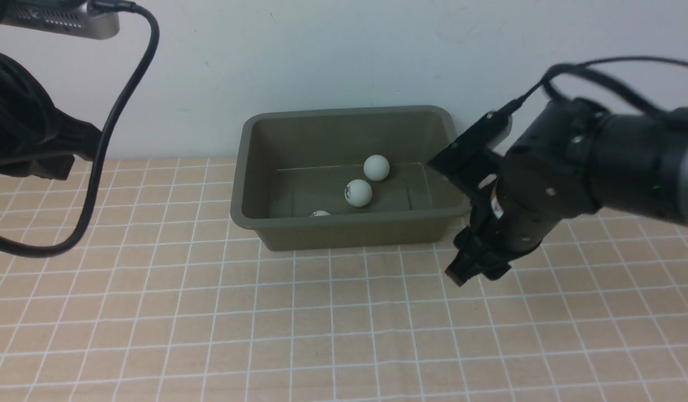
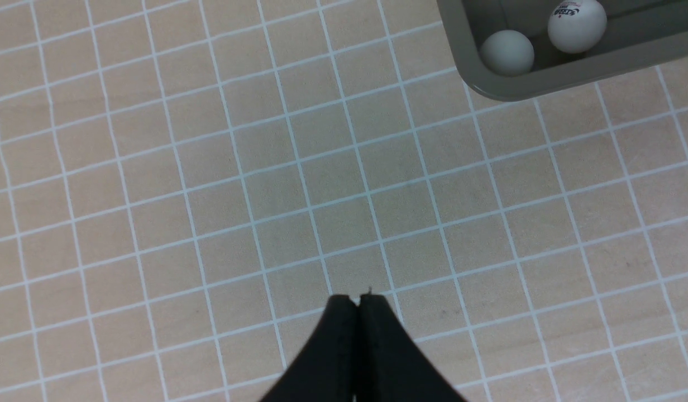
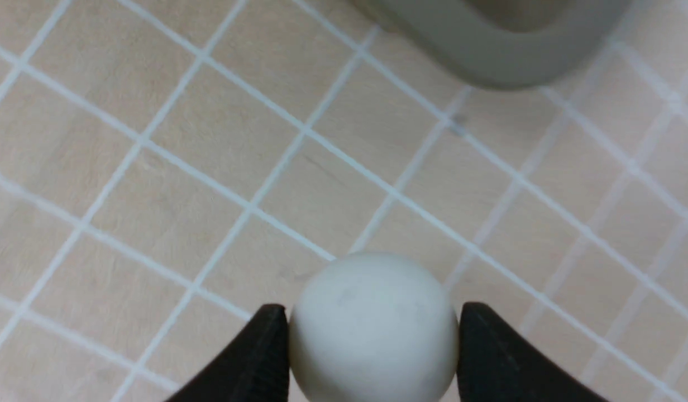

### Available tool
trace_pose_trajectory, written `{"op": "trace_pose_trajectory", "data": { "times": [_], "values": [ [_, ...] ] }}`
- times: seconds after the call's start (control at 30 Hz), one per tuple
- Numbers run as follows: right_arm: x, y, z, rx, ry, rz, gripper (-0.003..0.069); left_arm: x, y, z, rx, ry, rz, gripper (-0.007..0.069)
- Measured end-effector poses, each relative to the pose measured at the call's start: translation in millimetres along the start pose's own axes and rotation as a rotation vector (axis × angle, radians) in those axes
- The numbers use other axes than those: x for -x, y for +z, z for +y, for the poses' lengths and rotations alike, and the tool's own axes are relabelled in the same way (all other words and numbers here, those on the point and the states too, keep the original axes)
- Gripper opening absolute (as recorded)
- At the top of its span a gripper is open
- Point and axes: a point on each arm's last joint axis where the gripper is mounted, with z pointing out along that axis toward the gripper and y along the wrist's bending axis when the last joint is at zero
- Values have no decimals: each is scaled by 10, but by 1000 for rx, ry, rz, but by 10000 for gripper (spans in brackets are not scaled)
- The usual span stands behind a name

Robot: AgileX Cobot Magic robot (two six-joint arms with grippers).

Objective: Put the table tennis balls into the box on the light coffee tablecloth.
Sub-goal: 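Release the ping pong ball into the bin and lift the gripper away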

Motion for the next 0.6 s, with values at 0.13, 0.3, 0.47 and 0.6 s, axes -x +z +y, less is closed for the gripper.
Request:
{"op": "trace_pose_trajectory", "data": {
  "times": [0.13,0.3,0.47,0.6],
  "values": [
    [67,-347,-32,50,0,-164,353,12,0,1,1,0,-14,-69],
    [309,-407,-20,92,26,-358,353,21,0,2,2,0,-23,-69],
    [600,-55,-208,87,105,-387,353,21,0,2,2,0,-23,-69],
    [727,285,-410,87,186,-361,353,21,0,2,2,0,-23,-69]
  ]
}}
